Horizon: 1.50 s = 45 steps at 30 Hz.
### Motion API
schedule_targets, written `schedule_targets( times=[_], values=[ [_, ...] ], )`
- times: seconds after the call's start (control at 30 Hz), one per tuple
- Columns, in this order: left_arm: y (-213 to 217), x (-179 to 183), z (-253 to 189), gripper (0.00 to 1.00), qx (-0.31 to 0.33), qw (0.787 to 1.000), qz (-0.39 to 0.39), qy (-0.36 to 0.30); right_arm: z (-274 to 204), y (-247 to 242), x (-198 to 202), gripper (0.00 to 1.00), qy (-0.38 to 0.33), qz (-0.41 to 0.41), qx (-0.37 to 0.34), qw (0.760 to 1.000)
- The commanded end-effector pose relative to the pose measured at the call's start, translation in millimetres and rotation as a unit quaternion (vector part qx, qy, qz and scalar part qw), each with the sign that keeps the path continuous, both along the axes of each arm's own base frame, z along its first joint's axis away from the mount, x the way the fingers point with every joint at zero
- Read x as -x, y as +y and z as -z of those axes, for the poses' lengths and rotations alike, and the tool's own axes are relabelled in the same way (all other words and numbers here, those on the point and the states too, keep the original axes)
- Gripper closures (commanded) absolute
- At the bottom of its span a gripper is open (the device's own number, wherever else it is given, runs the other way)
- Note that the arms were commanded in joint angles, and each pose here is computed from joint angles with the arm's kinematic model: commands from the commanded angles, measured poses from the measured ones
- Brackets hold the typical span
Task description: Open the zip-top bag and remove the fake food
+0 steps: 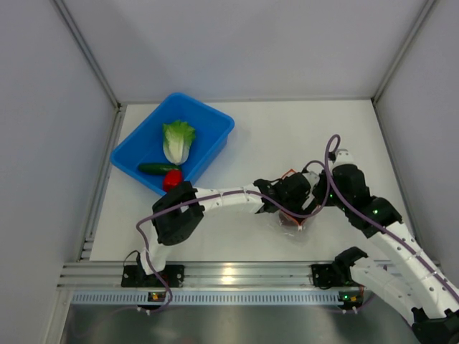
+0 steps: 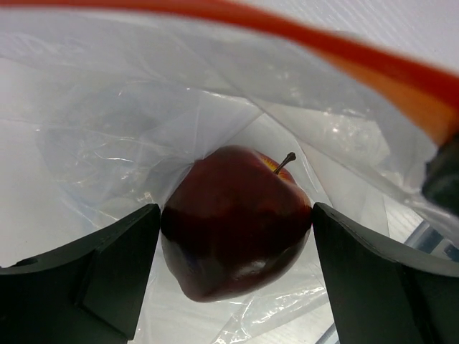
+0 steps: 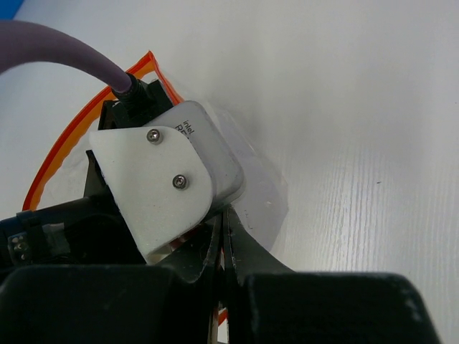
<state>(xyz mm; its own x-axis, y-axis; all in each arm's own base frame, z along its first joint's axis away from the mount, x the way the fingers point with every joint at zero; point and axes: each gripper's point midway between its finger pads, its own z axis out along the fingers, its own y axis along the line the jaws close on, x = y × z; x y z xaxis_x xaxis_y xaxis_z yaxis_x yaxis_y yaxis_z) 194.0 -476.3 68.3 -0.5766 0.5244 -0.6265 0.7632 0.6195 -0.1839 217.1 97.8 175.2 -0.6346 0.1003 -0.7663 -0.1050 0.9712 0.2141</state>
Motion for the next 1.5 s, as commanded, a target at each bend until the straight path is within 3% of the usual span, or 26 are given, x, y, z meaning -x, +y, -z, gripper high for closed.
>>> schedule_targets(
  times=[0.0, 0.17, 0.3, 0.33, 0.5, 0.53, 0.6, 0.63, 0.67, 0.87, 1.13, 1.47],
  values=[
    [-2.5, 28.8, 29.8, 0.08, -0.039, 0.997, 0.065, 0.014, -49.1, 21.0, -23.2, 1.00, -0.088, -0.022, -0.058, 0.994],
    [-1.8, 31.8, 36.1, 0.06, -0.045, 0.997, 0.064, 0.019, -49.1, 20.5, -23.4, 1.00, -0.089, -0.021, -0.059, 0.994],
    [-0.3, 25.4, 32.7, 0.18, -0.046, 0.998, 0.051, 0.007, -48.0, 20.6, -23.8, 1.00, -0.088, -0.022, -0.057, 0.994],
    [-0.5, 25.7, 30.2, 0.30, -0.044, 0.998, 0.050, 0.005, -48.0, 20.3, -24.0, 1.00, -0.088, -0.021, -0.058, 0.994],
    [-4.3, 26.5, 8.5, 0.56, -0.018, 0.999, 0.039, 0.007, -49.6, 20.4, -24.3, 1.00, -0.091, -0.023, -0.057, 0.994],
    [-5.8, 25.5, -1.2, 0.70, -0.009, 0.999, 0.036, 0.001, -50.2, 21.5, -24.2, 1.00, -0.092, -0.026, -0.058, 0.994],
    [-7.2, 24.1, -10.4, 0.79, 0.003, 0.999, 0.032, -0.004, -55.1, 23.9, -25.3, 1.00, -0.101, -0.034, -0.061, 0.992],
    [-7.9, 20.7, -18.9, 0.92, 0.013, 0.999, 0.026, -0.017, -57.6, 25.1, -24.5, 1.00, -0.106, -0.039, -0.064, 0.992],
    [-8.8, 20.6, -23.8, 1.00, 0.020, 0.999, 0.024, -0.022, -59.9, 26.5, -25.0, 1.00, -0.110, -0.042, -0.067, 0.991],
    [-14.6, 24.9, -55.4, 1.00, 0.080, 0.995, 0.025, -0.046, -77.0, 26.4, -30.8, 1.00, -0.136, -0.043, -0.066, 0.988],
    [-5.2, 31.4, -72.7, 1.00, 0.113, 0.991, 0.039, -0.067, -93.0, 22.1, -45.4, 1.00, -0.159, -0.036, -0.042, 0.986],
    [0.5, 28.4, -107.6, 1.00, 0.173, 0.976, 0.045, -0.121, -72.6, 65.0, -43.5, 1.00, -0.137, -0.143, -0.080, 0.977]
  ],
)
